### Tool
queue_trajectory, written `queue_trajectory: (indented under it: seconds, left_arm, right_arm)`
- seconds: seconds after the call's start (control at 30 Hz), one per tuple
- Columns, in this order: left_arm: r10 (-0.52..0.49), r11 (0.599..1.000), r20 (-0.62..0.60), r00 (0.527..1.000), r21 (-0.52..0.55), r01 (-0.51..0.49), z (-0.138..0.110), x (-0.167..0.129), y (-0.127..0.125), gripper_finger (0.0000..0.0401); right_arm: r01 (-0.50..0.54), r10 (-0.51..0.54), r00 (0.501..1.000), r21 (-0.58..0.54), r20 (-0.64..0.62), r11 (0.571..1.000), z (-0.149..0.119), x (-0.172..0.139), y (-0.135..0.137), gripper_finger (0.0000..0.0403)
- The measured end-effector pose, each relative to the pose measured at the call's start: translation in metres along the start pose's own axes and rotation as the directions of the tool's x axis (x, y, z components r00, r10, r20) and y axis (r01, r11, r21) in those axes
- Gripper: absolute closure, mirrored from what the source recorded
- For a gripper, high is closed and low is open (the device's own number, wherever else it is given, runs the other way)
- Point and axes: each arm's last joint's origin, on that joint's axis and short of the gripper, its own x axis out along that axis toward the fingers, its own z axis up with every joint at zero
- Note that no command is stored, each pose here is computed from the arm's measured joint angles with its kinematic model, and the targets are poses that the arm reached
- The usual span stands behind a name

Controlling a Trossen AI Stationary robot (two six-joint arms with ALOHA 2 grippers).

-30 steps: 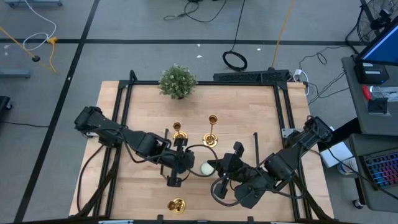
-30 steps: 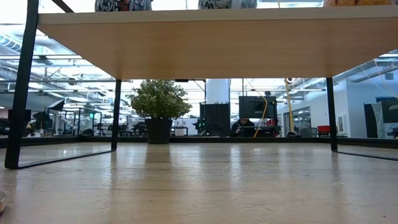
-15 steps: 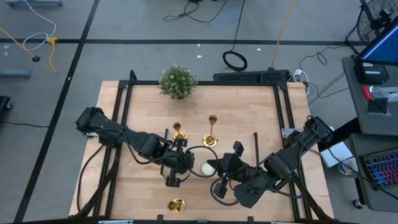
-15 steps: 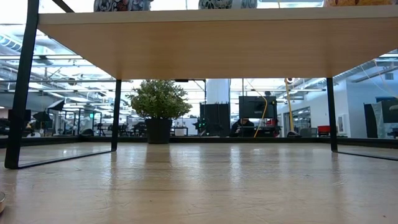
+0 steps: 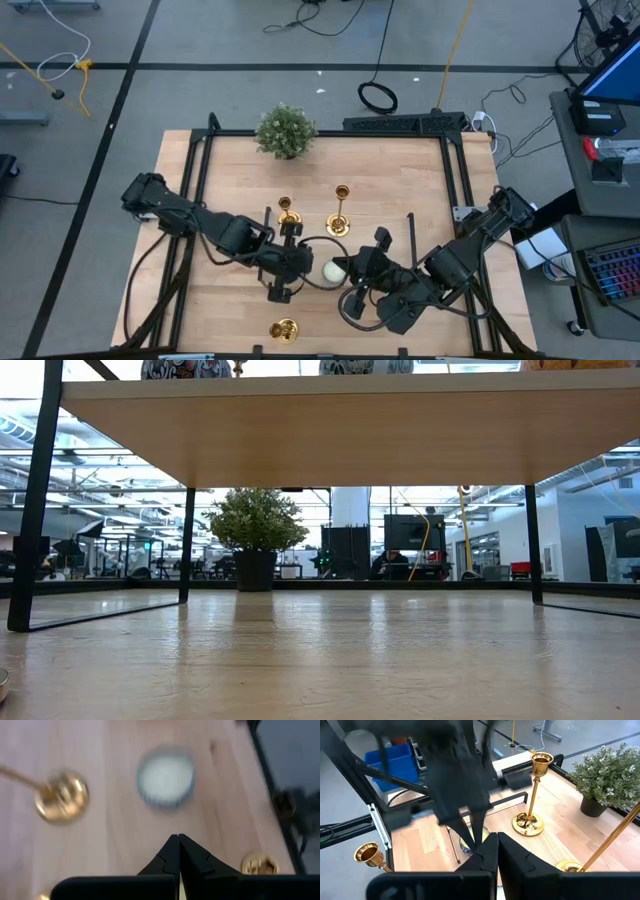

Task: Pick & Place candle stick holders
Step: Put the red scented candle on the shelf aligned with the blue scented candle

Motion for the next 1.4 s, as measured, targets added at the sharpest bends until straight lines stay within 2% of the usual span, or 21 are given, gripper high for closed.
queue_trajectory:
  seconds: [0.13, 0.27, 0.47, 0.8, 1.03, 1.4]
  left_arm:
    - [0.065, 0.998, 0.109, 0.992, -0.008, -0.064, 0.019, -0.025, 0.002, 0.0401]
    - [0.167, 0.984, 0.069, 0.984, -0.073, -0.162, 0.019, -0.039, 0.012, 0.0401]
    - [0.207, 0.967, -0.108, 0.972, -0.125, -0.22, 0.0, -0.033, 0.017, 0.0401]
    - [0.231, 0.963, -0.236, 0.944, -0.082, -0.256, -0.029, -0.008, 0.008, 0.0401]
    - [0.28, 0.95, -0.244, 0.928, -0.065, -0.304, -0.035, -0.001, 0.008, 0.0401]
    - [0.289, 0.951, -0.247, 0.925, -0.037, -0.307, -0.033, 0.003, 0.017, 0.0401]
  right_arm:
    - [-0.004, 0.004, 1.0, -0.007, 0.006, 1.0, 0.001, 0.0, 0.001, 0.0403]
    - [-0.003, 0.003, 1.0, -0.005, 0.007, 1.0, 0.002, 0.001, 0.0, 0.0403]
    - [-0.012, 0.012, 1.0, 0.011, 0.017, 1.0, 0.003, 0.001, 0.001, 0.0403]
    - [-0.035, 0.035, 0.999, 0.014, 0.001, 0.999, 0.002, 0.001, 0.002, 0.0403]
    - [-0.036, 0.036, 0.999, 0.015, 0.001, 0.999, 0.002, 0.001, 0.003, 0.0403]
    - [-0.053, 0.053, 0.998, -0.008, 0.021, 0.999, 0.005, 0.001, 0.005, 0.0403]
